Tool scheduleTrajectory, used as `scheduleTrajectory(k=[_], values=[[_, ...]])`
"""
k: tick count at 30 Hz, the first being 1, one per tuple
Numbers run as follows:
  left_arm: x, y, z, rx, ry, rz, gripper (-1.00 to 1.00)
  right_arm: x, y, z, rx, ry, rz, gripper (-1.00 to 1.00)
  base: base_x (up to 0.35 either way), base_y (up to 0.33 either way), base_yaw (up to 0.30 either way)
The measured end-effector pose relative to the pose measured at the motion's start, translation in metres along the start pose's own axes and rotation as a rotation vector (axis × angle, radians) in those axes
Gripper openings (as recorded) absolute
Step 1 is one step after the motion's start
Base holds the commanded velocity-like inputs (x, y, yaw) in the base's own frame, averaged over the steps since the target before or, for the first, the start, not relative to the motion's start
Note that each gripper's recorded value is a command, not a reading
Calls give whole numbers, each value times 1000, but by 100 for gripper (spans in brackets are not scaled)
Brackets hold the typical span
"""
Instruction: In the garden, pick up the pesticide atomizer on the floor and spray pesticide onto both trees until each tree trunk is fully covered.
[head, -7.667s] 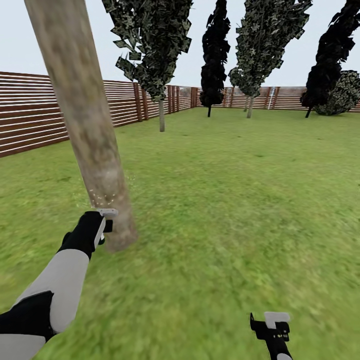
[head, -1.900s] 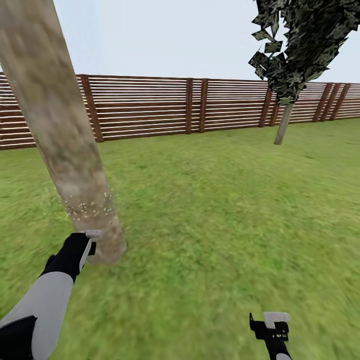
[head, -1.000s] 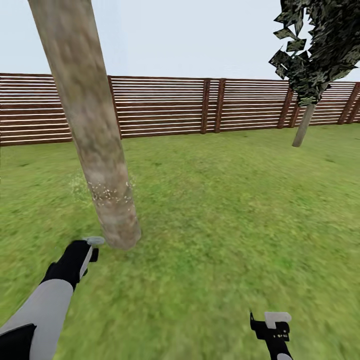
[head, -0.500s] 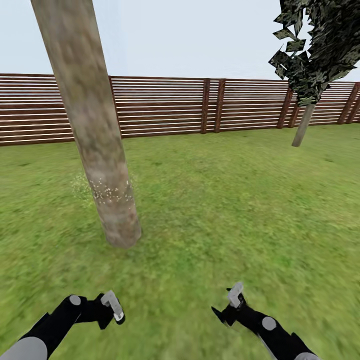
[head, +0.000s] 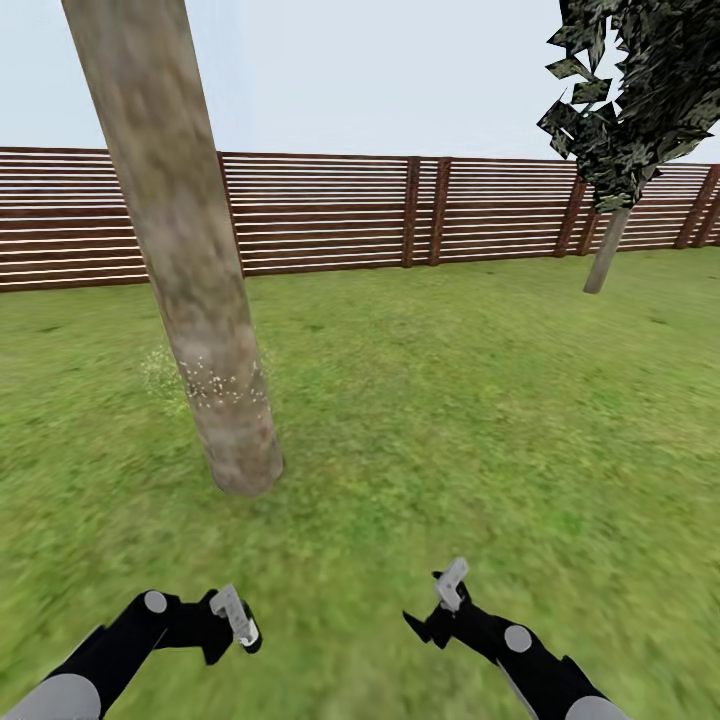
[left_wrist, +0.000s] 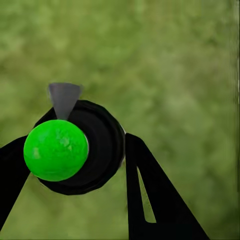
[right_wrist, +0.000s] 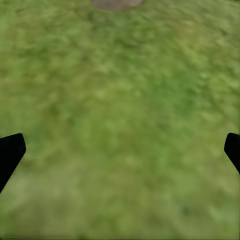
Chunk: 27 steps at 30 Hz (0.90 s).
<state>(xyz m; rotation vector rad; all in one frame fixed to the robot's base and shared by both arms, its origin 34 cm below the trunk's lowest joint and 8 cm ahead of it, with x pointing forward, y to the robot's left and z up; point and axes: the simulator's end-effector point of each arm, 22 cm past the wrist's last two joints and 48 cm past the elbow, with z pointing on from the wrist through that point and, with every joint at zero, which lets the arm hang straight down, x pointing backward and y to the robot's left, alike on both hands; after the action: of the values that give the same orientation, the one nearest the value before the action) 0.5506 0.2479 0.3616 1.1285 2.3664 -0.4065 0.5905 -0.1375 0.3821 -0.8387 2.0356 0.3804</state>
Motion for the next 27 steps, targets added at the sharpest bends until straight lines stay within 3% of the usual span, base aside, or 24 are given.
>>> scheduleTrajectory(k=[6, 7, 8, 12, 14, 16, 21, 27], values=[[-3, -13, 3, 45, 9, 32, -100, -14, 17, 7, -62, -10, -63, 100, 0, 0, 0], [5, -55, 10, 190, 71, 128, -100, -36, 83, 5, -339, -23, -250, 100, 0, 0, 0], [4, -63, 13, 209, 80, 151, -100, -43, 87, 5, -358, -34, -267, -100, 0, 0, 0], [-5, -79, 22, 236, 85, 191, -100, -50, 87, 5, -361, -48, -276, -100, 0, 0, 0], [-11, -80, 25, 236, 98, 230, -100, -57, 95, 2, -403, -59, -292, -100, 0, 0, 0], [-23, -89, 31, 249, 88, 248, -100, -65, 102, -2, -448, -73, -310, -100, 0, 0, 0], [-60, -117, 44, 288, 37, 269, -100, -86, 110, 0, -457, -114, -328, -100, 0, 0, 0], [-101, -131, 51, 304, -12, 296, -100, -95, 119, 3, -466, -131, -328, -100, 0, 0, 0]])
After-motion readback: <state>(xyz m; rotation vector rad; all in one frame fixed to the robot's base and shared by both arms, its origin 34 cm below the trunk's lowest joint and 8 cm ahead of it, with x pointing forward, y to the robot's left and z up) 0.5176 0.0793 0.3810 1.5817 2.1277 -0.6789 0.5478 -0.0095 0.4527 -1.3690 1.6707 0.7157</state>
